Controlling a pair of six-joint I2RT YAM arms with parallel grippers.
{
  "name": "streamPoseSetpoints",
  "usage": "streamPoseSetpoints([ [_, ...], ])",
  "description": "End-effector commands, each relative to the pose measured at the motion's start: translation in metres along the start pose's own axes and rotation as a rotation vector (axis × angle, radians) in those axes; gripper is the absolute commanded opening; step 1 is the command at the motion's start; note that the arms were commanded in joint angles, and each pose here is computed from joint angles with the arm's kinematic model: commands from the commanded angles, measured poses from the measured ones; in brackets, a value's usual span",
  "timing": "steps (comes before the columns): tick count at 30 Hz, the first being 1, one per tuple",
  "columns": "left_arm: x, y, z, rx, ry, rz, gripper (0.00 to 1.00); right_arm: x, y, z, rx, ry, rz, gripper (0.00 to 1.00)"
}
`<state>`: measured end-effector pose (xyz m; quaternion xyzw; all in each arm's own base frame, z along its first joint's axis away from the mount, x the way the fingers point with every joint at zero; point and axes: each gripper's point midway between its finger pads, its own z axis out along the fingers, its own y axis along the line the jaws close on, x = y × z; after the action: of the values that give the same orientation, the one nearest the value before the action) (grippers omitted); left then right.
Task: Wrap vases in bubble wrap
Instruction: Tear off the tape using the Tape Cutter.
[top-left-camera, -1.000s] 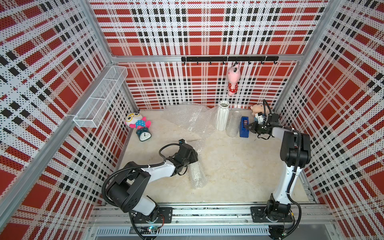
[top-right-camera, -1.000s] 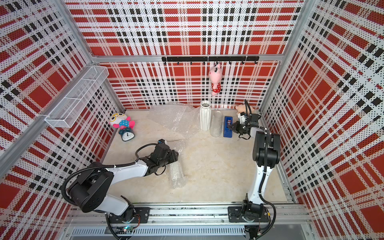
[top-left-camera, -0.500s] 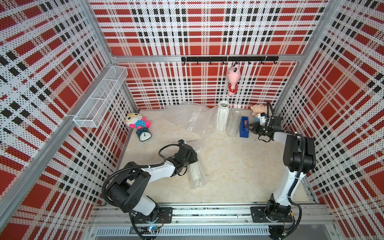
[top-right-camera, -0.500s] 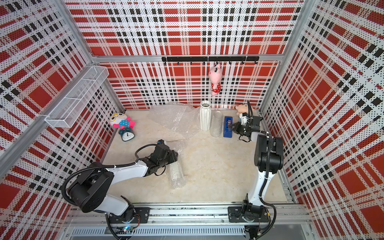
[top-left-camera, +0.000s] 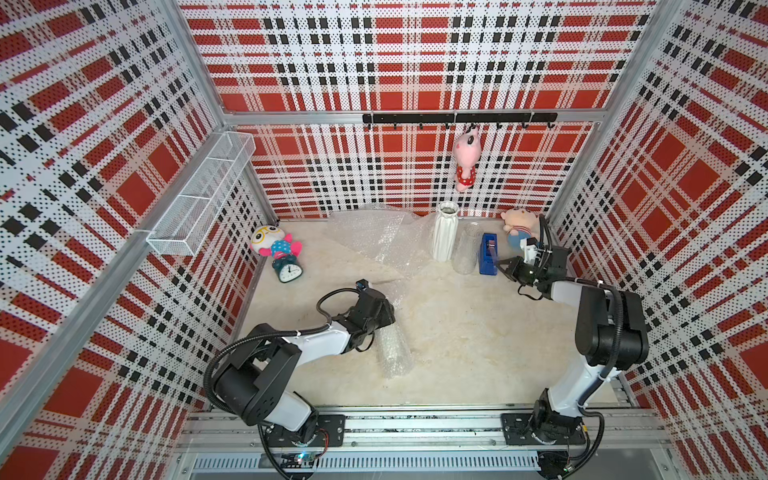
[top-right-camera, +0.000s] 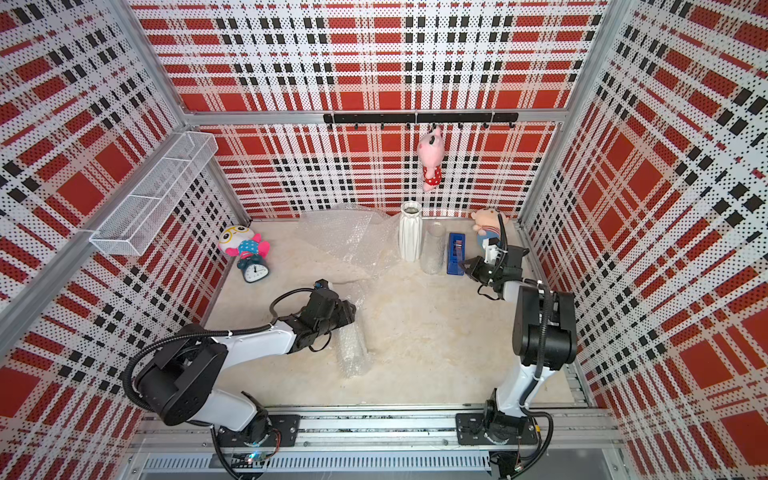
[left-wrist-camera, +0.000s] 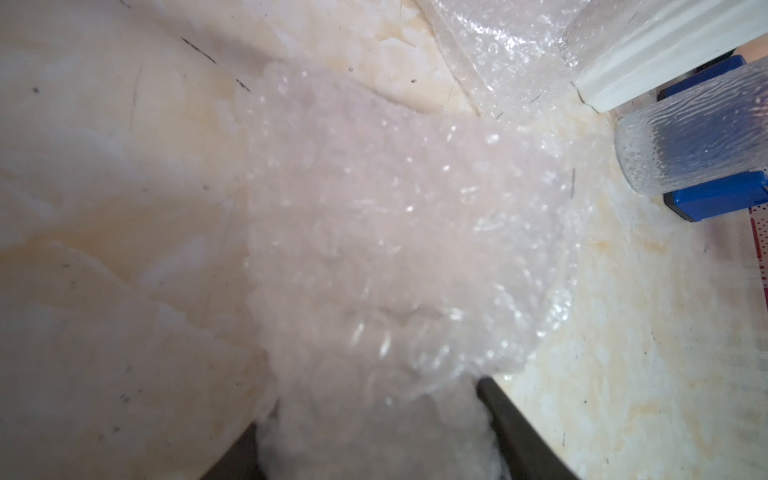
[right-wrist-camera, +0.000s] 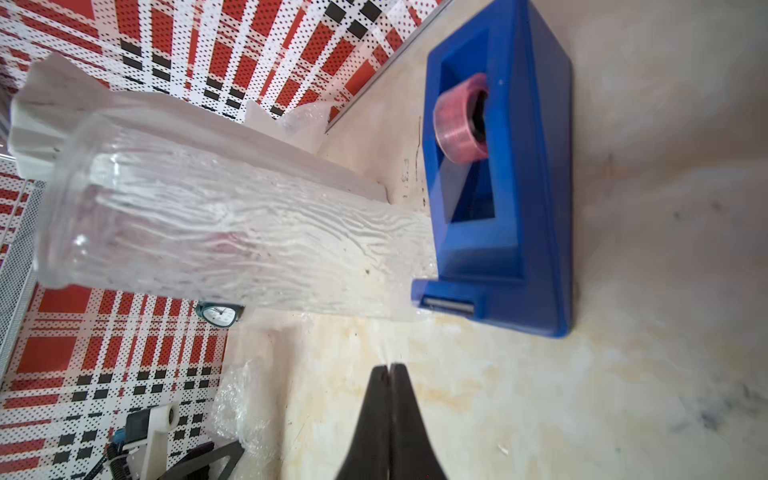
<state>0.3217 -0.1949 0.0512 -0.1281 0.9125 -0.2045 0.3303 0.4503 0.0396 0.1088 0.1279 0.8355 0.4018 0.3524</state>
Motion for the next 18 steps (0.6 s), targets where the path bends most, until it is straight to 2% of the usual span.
streamPoseSetpoints([
  [1, -0.007, -0.002, -0.003, 0.009, -0.033, 0.008, 0.54, 0.006, 0.002, -0.012, 0.017, -0.041, -0.004, 0.00],
  [5, -0.005, 0.001, -0.001, 0.004, -0.029, 0.009, 0.54, 0.031, -0.016, -0.014, 0.078, -0.030, 0.046, 0.00],
  [10, -0.003, -0.001, 0.003, 0.009, -0.022, 0.007, 0.54, 0.052, -0.042, 0.008, 0.153, -0.020, 0.164, 0.00],
  [18, -0.005, 0.002, -0.002, 0.005, -0.034, 0.003, 0.54, 0.068, -0.040, 0.052, 0.151, 0.019, 0.243, 0.00],
])
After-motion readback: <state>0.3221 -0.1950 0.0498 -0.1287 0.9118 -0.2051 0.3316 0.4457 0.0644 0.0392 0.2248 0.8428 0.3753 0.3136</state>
